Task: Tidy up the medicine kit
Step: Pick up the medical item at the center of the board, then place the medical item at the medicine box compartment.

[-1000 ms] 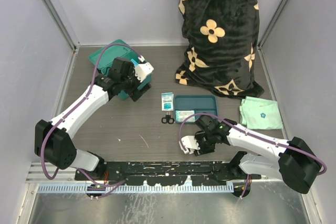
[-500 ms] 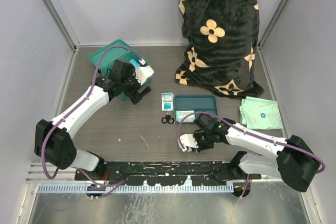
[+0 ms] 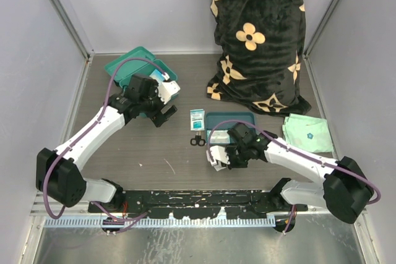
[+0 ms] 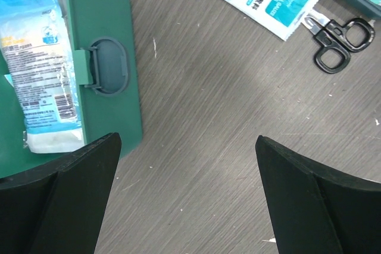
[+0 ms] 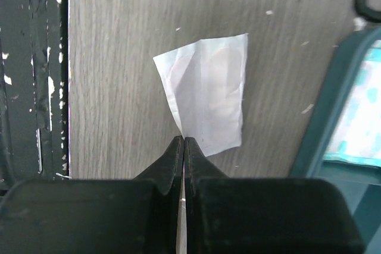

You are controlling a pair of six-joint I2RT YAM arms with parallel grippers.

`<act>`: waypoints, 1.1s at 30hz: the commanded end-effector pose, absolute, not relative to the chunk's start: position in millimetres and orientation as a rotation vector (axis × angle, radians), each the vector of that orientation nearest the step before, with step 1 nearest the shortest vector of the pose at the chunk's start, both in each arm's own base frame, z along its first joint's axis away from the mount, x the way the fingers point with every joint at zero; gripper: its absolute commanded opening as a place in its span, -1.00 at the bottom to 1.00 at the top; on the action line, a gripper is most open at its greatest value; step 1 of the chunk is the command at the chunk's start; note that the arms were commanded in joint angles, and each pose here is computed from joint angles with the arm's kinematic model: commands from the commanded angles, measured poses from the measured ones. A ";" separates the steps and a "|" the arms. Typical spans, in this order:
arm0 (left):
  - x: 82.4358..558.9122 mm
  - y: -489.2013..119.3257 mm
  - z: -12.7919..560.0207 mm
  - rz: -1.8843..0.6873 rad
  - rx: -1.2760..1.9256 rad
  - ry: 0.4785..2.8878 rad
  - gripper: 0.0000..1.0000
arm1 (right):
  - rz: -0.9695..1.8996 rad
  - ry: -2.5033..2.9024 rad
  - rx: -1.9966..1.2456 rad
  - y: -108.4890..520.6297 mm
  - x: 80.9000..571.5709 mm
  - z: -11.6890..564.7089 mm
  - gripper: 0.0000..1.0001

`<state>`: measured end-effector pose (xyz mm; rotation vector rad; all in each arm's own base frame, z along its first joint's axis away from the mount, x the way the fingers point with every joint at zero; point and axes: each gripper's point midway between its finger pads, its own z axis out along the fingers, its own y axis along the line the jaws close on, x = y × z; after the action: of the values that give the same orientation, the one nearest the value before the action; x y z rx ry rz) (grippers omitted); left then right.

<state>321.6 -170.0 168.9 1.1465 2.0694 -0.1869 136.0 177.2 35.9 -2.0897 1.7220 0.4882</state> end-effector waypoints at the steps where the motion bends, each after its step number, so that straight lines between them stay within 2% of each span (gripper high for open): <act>1: 316.5 -184.7 196.1 -0.288 1.129 1.962 0.96 | 0.639 1.697 -1.961 200.1 147.7 71.8 -0.91; 7: 285.5 -206.0 204.4 -0.498 1.265 1.883 0.97 | 0.867 1.703 -1.791 212.9 165.4 118.2 -0.92; 11: 248.3 -228.8 214.2 -0.761 1.399 1.767 0.99 | 0.999 1.699 -1.710 227.1 171.7 145.1 -0.93; 14: 226.7 -241.6 226.2 -0.905 1.449 1.695 0.89 | 1.090 1.685 -1.665 238.7 172.9 161.1 -0.94; 24: 193.2 -270.9 234.2 -1.011 1.628 1.563 0.76 | 1.281 1.638 -1.572 264.2 180.0 202.9 -0.95; 33: 187.1 -294.8 238.7 -1.096 1.631 1.540 0.35 | 1.363 1.616 -1.530 271.7 178.6 219.8 -0.95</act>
<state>187.0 -280.9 219.0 1.6475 1.6119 -1.0429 179.0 263.3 191.7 -1.5644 1.6889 1.2938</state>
